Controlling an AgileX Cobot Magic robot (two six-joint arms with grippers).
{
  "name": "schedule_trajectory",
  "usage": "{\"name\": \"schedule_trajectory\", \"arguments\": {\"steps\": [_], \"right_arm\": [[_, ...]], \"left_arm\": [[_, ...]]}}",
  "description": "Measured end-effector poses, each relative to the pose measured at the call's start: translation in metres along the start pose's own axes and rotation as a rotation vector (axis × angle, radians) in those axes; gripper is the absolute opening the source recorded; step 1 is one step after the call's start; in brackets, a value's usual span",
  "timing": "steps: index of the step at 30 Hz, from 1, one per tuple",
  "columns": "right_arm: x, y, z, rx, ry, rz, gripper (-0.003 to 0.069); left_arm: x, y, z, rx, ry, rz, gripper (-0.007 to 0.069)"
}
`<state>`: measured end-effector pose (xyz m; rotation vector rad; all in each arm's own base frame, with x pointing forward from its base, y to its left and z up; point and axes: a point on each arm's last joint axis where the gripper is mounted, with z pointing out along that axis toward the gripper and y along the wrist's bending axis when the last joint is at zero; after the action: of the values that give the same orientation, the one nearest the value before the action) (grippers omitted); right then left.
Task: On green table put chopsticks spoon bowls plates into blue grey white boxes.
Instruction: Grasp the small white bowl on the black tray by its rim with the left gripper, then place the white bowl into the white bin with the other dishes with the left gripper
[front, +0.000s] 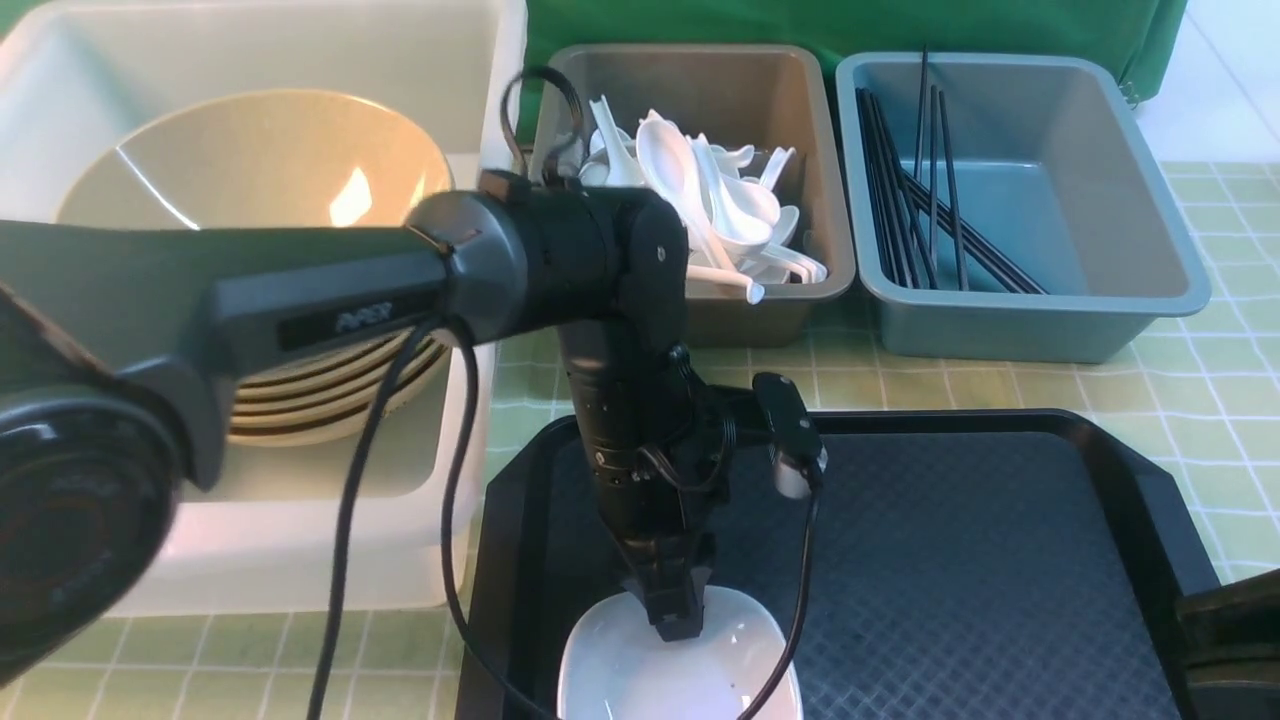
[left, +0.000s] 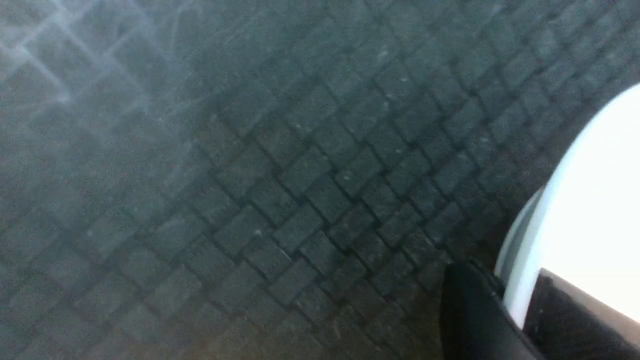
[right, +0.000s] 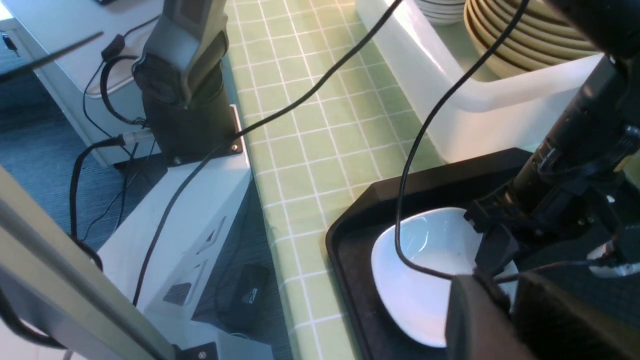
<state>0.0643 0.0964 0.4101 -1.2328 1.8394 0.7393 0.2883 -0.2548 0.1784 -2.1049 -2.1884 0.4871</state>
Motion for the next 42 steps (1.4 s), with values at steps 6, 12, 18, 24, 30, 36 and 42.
{"name": "schedule_trajectory", "arguments": {"steps": [6,12,18,24,30,36,42], "right_arm": [[-0.001,-0.001,0.000,0.006,-0.006,-0.001,0.0120],[-0.005,-0.004,0.000,0.040,-0.051,-0.002,0.0123],[-0.013,-0.010,0.001,0.091,-0.129,-0.019,0.0127],[-0.027,-0.020,0.021,0.024,-0.207,-0.036,0.0129],[-0.040,-0.038,0.060,-0.132,-0.253,-0.007,0.0131],[-0.042,-0.051,0.086,-0.191,-0.261,0.000,0.0136],[-0.043,-0.055,0.089,-0.174,-0.279,-0.048,0.0141]], "left_arm": [[-0.005,-0.004,-0.060,-0.164,-0.103,0.028,0.0015],[0.024,-0.010,-0.153,-0.336,-0.328,-0.072,0.0015],[0.103,-0.015,-0.228,-0.409,-0.638,-0.365,0.0015],[0.193,-0.020,-0.265,-0.426,-0.975,-0.693,0.0015],[0.282,-0.040,-0.251,-0.453,-1.139,-1.040,0.0015],[0.342,-0.072,-0.223,-0.490,-1.335,-1.330,0.0015],[0.390,-0.091,-0.192,-0.536,-1.575,-1.621,0.0015]]}}
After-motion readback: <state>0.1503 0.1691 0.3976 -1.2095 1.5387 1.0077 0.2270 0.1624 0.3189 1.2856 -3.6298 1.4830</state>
